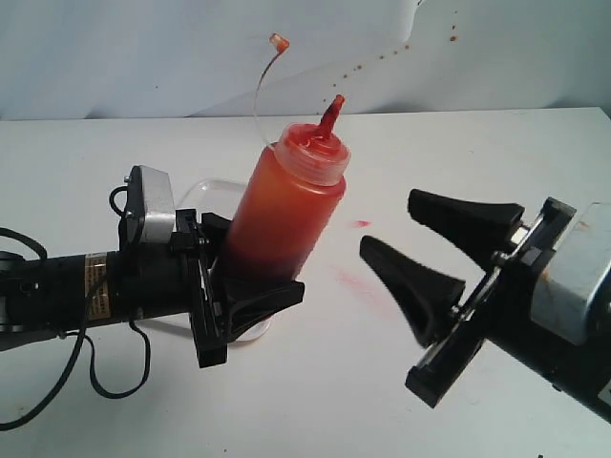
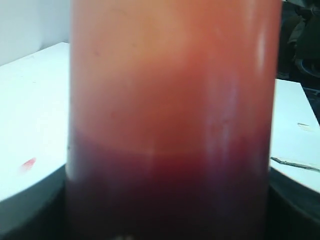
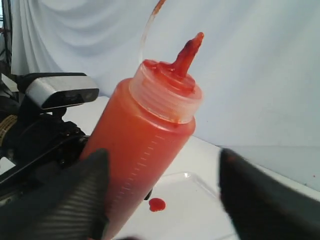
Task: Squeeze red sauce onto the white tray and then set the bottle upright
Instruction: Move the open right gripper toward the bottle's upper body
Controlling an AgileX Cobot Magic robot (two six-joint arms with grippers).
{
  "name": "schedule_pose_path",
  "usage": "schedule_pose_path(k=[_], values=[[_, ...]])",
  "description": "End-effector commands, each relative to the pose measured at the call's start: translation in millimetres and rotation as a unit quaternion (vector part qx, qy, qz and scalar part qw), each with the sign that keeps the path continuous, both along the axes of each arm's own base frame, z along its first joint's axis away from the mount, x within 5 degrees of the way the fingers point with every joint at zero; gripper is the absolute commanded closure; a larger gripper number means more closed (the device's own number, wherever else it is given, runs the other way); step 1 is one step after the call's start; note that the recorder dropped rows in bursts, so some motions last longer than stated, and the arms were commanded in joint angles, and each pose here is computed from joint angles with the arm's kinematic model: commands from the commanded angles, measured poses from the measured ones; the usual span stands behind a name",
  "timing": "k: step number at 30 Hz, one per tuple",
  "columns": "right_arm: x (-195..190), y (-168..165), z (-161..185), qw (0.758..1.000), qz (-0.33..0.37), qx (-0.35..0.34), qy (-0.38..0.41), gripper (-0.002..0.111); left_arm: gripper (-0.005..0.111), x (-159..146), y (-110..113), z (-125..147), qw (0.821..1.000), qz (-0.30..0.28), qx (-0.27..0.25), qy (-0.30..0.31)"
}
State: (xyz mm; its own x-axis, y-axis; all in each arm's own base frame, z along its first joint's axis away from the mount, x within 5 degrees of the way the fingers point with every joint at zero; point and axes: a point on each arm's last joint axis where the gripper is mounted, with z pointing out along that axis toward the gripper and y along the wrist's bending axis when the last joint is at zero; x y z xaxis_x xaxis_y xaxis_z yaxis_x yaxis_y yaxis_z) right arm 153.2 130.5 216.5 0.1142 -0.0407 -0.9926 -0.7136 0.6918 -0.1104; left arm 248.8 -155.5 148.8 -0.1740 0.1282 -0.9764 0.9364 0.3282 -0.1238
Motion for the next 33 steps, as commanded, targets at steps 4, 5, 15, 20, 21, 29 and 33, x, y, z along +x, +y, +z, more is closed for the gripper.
schedule_pose_path(k=[4, 5, 15, 20, 21, 29, 33], values=[[2, -4, -6, 0.999, -0.022, 0.002, 0.044, 0.005, 0.107, 3, -3, 9, 0.999, 0.012, -0.038, -0.009], [2, -4, -6, 0.999, -0.022, 0.006, 0.047, 0.005, 0.107, 3, -3, 9, 0.999, 0.012, -0.038, -0.009], [2, -4, -6, 0.991, -0.02, 0.072, 0.113, 0.005, 0.107, 2, -3, 9, 0.999, 0.008, -0.037, -0.009], [8, 0, -1, 0.99, -0.019, 0.074, 0.119, 0.005, 0.107, 2, -3, 9, 0.999, 0.009, -0.038, -0.008], [10, 1, -1, 0.99, -0.021, 0.066, 0.125, 0.005, 0.107, 2, -3, 9, 0.999, 0.009, -0.038, -0.008], [19, 7, 4, 0.989, -0.026, 0.039, 0.138, 0.005, 0.107, 2, -3, 9, 0.999, 0.009, -0.038, -0.008], [23, 12, -3, 0.989, -0.022, 0.042, 0.141, 0.005, 0.107, 2, -3, 9, 0.999, 0.009, -0.038, -0.008]])
